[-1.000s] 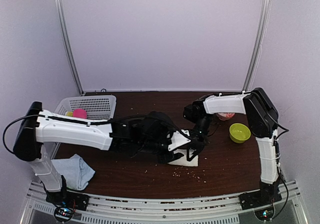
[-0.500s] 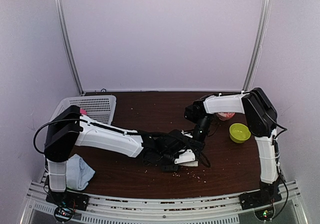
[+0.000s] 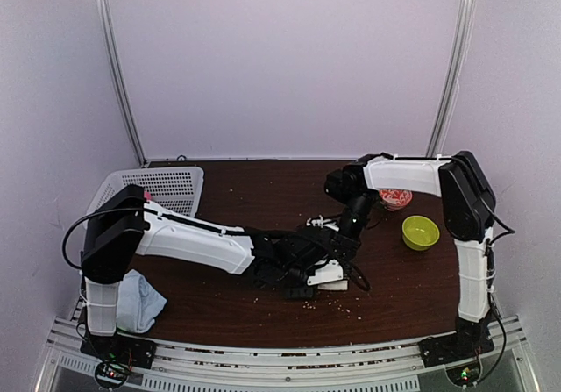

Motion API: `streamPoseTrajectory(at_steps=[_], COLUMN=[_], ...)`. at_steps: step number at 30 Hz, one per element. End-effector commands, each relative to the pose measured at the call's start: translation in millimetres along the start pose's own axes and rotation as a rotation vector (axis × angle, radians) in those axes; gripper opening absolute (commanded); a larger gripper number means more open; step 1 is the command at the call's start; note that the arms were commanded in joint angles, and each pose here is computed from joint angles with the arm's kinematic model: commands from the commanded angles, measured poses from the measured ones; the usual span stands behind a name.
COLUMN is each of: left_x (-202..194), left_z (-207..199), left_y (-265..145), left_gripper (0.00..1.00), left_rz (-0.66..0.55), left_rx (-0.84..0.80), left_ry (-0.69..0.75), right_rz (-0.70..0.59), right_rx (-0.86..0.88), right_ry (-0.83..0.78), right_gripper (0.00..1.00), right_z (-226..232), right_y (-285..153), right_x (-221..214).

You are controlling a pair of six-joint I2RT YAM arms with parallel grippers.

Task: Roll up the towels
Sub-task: Roll the towel at the center of the board.

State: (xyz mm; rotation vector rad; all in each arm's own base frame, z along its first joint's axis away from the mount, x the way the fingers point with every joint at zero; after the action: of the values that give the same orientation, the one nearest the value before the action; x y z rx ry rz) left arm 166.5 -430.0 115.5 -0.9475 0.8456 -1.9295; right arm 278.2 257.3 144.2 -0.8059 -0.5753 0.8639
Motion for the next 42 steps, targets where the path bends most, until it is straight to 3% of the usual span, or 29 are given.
streamPoseTrajectory(at_steps=[1, 4, 7, 11, 13, 20, 27, 34, 42], left_x=[-9.4, -11.7, -7.9, -12.2, -19.3, -37.4, -53.7, -54.8, -58.9], left_z=[-16.8, -24.1, -32.2, -29.2, -26.3, -14.3, 2.2, 6.2, 6.2], left_y=[-6.2, 0.2, 9.6, 26.0, 35.1, 58.3, 69.4, 72.4, 74.9], left_gripper=[0.12, 0.11, 0.1, 0.1, 0.1, 0.08, 0.07, 0.07, 0.07], left_rz=[0.061, 0.126, 0.092, 0.061, 0.058, 0.014, -0.017, -0.032, -0.034], left_rx=[-0.172, -0.271, -0.41, -0.591, -0.683, -0.9, -0.937, -0.937, -0.938], left_ry=[-0.068, -0.164, -0.245, -0.379, -0.45, -0.672, -0.77, -0.769, -0.766], right_rz=[-0.241, -0.366, -0.545, -0.751, -0.78, -0.548, -0.258, -0.24, -0.215], right_rx=[-0.144, -0.181, -0.172, -0.099, -0.124, -0.113, -0.411, -0.659, -0.7], right_ry=[-0.058, -0.065, -0.099, -0.284, -0.37, -0.549, -0.524, -0.491, -0.539], right_gripper=[0.48, 0.48, 0.47, 0.47, 0.5, 0.5, 0.43, 0.46, 0.53], right_z=[33.6, 50.1, 70.1, 106.2, 124.7, 170.9, 137.4, 96.9, 78.7], right_y=[-90.3, -129.8, -177.6, -219.4, -219.6, -170.5, -76.9, -30.7, 8.1], right_x=[7.8, 1.5, -15.6, -59.1, -74.7, -91.6, -89.7, -75.3, -65.7])
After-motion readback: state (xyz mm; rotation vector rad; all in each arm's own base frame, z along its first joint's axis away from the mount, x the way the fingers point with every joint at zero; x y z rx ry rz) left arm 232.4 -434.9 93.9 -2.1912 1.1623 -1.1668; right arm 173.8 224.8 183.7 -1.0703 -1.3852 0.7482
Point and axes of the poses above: each gripper's point midway between its finger pads, its own y axis out along the fingers, its own z axis along the line the jaws close on, x = y × z, the point moved 9 cm from there along -y, back along the fingers, and after that the axes turned 15 degrees about y, right-handed, at the moved point
